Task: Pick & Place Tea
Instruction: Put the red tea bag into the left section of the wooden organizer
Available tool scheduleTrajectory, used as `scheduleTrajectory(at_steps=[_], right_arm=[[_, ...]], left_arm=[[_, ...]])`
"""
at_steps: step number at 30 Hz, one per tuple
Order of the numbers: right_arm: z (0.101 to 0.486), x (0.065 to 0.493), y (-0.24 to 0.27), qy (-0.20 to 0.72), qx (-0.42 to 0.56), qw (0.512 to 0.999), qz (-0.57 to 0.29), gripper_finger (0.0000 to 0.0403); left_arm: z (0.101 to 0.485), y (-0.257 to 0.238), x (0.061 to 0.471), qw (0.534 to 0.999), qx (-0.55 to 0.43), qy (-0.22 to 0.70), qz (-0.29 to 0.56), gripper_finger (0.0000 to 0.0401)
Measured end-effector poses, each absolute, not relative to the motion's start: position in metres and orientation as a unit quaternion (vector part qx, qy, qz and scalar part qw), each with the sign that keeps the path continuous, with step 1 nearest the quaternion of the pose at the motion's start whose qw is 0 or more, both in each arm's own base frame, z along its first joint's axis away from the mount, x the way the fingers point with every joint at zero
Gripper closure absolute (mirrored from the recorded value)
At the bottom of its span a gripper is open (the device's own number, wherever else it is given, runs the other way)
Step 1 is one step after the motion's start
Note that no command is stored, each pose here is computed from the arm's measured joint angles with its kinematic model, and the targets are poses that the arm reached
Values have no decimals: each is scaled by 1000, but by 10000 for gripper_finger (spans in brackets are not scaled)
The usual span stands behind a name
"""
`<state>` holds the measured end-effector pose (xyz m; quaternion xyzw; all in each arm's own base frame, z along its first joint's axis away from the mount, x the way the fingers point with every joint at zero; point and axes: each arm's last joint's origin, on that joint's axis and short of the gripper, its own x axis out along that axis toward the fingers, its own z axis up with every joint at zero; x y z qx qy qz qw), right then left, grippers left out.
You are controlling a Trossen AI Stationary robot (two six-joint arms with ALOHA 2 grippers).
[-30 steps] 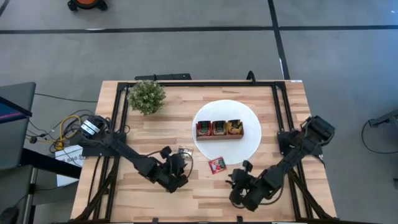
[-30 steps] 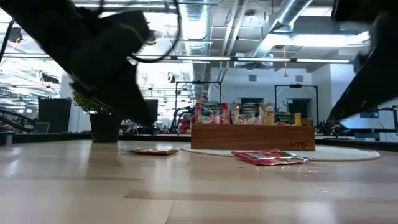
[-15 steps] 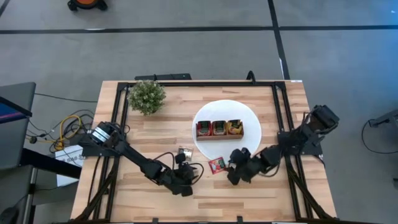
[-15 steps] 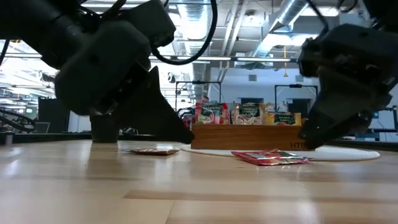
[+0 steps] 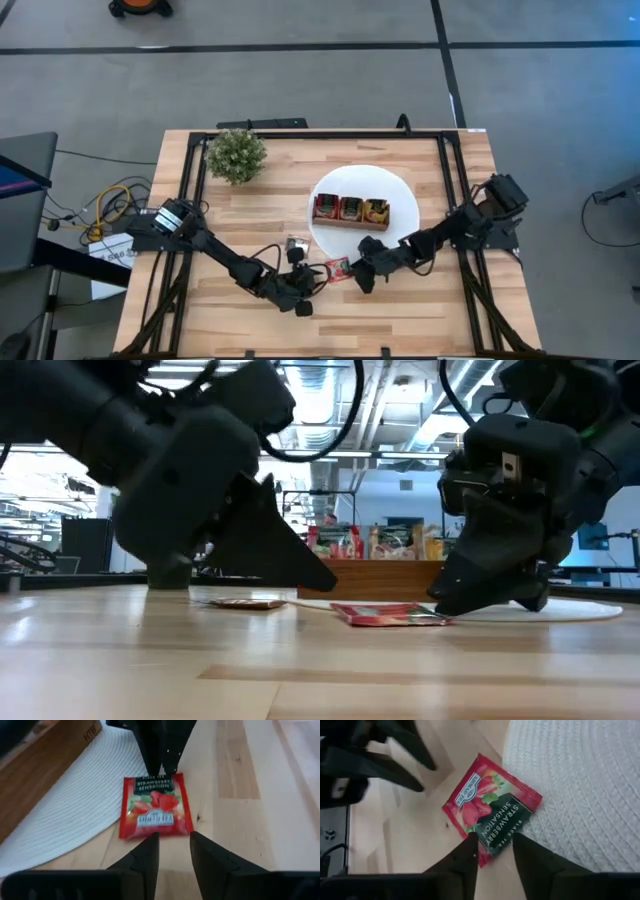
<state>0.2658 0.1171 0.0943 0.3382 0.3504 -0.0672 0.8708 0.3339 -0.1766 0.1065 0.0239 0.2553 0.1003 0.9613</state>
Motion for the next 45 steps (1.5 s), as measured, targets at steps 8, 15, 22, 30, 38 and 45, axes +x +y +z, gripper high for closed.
scheduleTrajectory(at_steps=[8,15,22,30,38,45], right_arm=[[94,275,126,346,305,887,-26,353],[103,285,130,350,317,881,21,349],[100,285,125,386,337,858,40,263],[99,279,124,438,385,812,10,191],[118,271,129,444,404,799,45,222],[124,250,134,481,392,784,-26,239]], left_arm=[[84,-168,341,957,25,265,114,324],[86,-167,344,962,9,250,110,341],[87,-168,345,965,1,241,104,348],[84,-171,346,964,-19,257,58,348],[81,-171,348,967,-11,244,70,348],[89,-175,360,971,-6,236,45,348]])
